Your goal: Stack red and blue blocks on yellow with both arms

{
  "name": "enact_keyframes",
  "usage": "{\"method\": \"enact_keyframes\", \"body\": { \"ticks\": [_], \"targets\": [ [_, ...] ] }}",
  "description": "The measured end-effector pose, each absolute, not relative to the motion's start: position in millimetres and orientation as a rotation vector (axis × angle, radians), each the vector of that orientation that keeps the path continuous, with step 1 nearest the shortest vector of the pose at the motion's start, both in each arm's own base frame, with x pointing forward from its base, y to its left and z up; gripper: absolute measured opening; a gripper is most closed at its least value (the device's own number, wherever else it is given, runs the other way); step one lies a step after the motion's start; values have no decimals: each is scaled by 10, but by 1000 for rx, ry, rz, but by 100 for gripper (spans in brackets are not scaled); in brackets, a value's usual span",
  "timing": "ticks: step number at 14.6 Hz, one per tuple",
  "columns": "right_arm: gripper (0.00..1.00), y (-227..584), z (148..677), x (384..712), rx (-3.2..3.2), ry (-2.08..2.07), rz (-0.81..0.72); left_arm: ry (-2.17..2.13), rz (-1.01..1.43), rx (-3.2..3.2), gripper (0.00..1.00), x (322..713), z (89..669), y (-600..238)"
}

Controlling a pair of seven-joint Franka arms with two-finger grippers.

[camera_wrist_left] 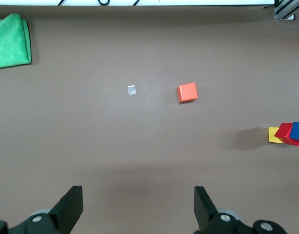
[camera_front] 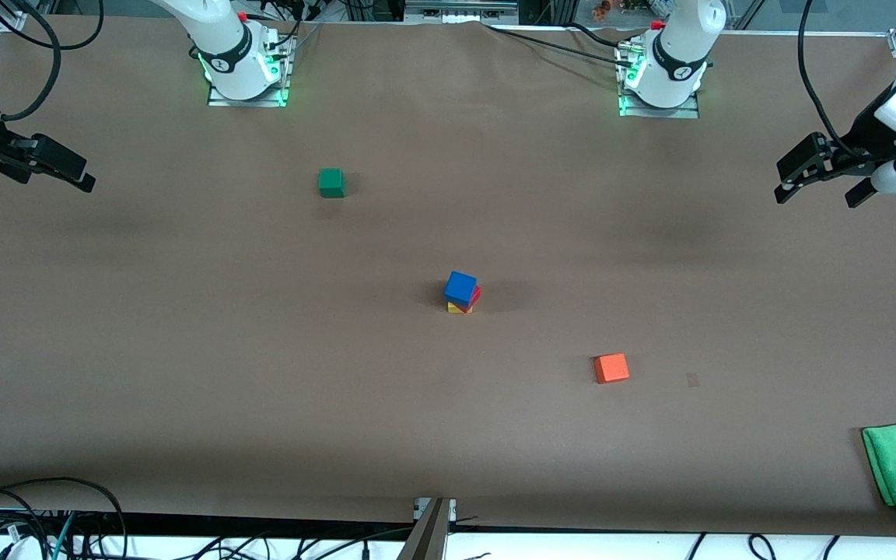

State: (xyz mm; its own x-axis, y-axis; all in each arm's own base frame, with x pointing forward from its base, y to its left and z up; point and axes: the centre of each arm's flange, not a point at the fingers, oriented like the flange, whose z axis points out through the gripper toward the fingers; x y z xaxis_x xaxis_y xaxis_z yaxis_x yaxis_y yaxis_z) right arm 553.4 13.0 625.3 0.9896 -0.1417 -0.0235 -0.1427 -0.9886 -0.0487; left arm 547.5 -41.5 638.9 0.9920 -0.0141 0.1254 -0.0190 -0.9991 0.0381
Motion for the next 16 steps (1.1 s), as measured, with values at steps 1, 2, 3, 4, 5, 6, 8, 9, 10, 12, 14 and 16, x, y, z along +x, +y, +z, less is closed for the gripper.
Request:
{"method": "enact_keyframes", "body": {
  "ticks": [1, 2, 3, 4, 5, 6, 8, 9, 10, 12, 14, 16],
  "targets": [
    [100, 123, 6253, 5535, -3085, 206, 30, -22, 206, 3095, 100, 5480, 6415, -400],
    [100, 110, 6253, 5535, -3085, 196, 30, -19, 214, 3095, 100, 5485, 6424, -384],
    [100, 99, 6253, 5535, -3087, 181, 29, -15, 214, 3095, 100, 5488, 6420, -372],
    [100, 92, 6253, 5535, -3091, 153, 28, -13, 212, 3095, 100, 5491, 6414, -362],
    [100, 88, 6253, 5535, -3100, 126, 27, -11, 210, 3095, 100, 5495, 6407, -357],
    [100, 90, 6252, 5535, -3108, 96, 26, -11, 205, 3096, 100, 5497, 6392, -355],
    [100, 111, 6251, 5536, -3113, 69, 25, -10, 184, 3098, 100, 5498, 6324, -353],
    [100, 124, 6251, 5538, -3113, 63, 23, -11, 171, 3099, 100, 5497, 6282, -350],
    [100, 139, 6250, 5539, -3113, 59, 23, -25, 161, 3101, 100, 5498, 6250, -335],
    [100, 170, 6250, 5540, -3113, 51, 21, -96, 157, 3106, 100, 5505, 6221, -191],
    [100, 176, 6250, 5540, -3113, 48, 21, -142, 161, 3110, 100, 5509, 6219, 58],
    [100, 174, 6250, 5540, -3113, 44, 21, -154, 162, 3112, 100, 5507, 6219, 167]
  ]
}}
